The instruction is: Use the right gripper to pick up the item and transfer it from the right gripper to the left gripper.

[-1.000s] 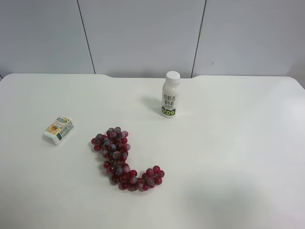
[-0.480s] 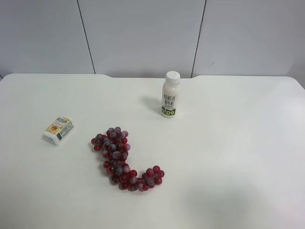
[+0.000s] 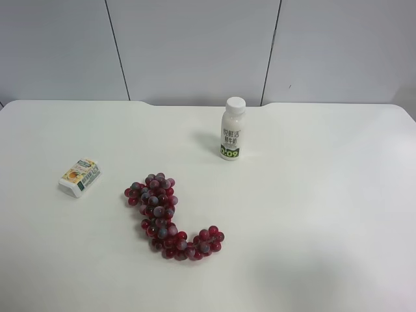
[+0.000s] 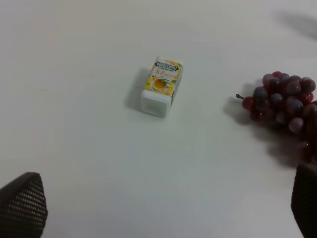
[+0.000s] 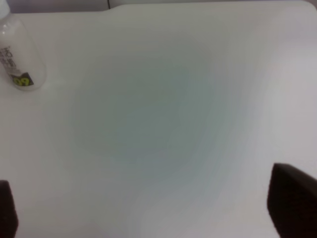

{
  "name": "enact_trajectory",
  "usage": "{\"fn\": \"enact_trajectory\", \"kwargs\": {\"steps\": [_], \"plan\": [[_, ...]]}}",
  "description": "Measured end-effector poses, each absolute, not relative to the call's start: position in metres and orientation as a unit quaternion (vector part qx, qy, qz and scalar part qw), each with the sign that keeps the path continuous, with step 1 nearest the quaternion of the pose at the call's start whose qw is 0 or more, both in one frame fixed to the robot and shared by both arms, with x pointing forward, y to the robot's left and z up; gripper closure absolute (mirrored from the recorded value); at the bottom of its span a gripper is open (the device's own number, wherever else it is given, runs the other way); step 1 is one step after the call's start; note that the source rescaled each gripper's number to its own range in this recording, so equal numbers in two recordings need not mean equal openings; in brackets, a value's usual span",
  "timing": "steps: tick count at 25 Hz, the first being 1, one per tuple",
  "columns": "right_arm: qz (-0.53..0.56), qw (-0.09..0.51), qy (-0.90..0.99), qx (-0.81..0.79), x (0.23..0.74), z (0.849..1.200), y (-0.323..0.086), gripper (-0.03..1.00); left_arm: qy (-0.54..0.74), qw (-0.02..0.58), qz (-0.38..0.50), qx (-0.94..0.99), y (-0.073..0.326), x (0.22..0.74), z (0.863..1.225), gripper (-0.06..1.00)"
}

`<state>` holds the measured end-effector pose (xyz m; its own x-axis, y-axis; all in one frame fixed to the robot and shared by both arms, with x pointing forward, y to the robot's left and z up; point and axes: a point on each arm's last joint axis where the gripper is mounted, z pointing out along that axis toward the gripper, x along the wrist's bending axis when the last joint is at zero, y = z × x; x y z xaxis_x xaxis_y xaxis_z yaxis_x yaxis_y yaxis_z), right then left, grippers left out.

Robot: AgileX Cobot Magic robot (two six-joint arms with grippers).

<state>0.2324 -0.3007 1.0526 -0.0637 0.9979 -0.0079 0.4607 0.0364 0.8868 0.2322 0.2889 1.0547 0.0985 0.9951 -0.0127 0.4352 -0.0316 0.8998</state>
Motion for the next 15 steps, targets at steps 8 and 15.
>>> {"fn": "enact_trajectory", "kwargs": {"steps": [8,15], "plan": [[0.376,0.357,0.625,0.584,0.2324,1.0526,-0.3007,-0.03,0.571,0.397,0.352,0.626,0.2889,0.2322,1.0547,-0.06],[0.376,0.357,0.625,0.584,0.2324,1.0526,-0.3007,-0.03,0.571,0.397,0.352,0.626,0.2889,0.2322,1.0547,-0.06]]}}
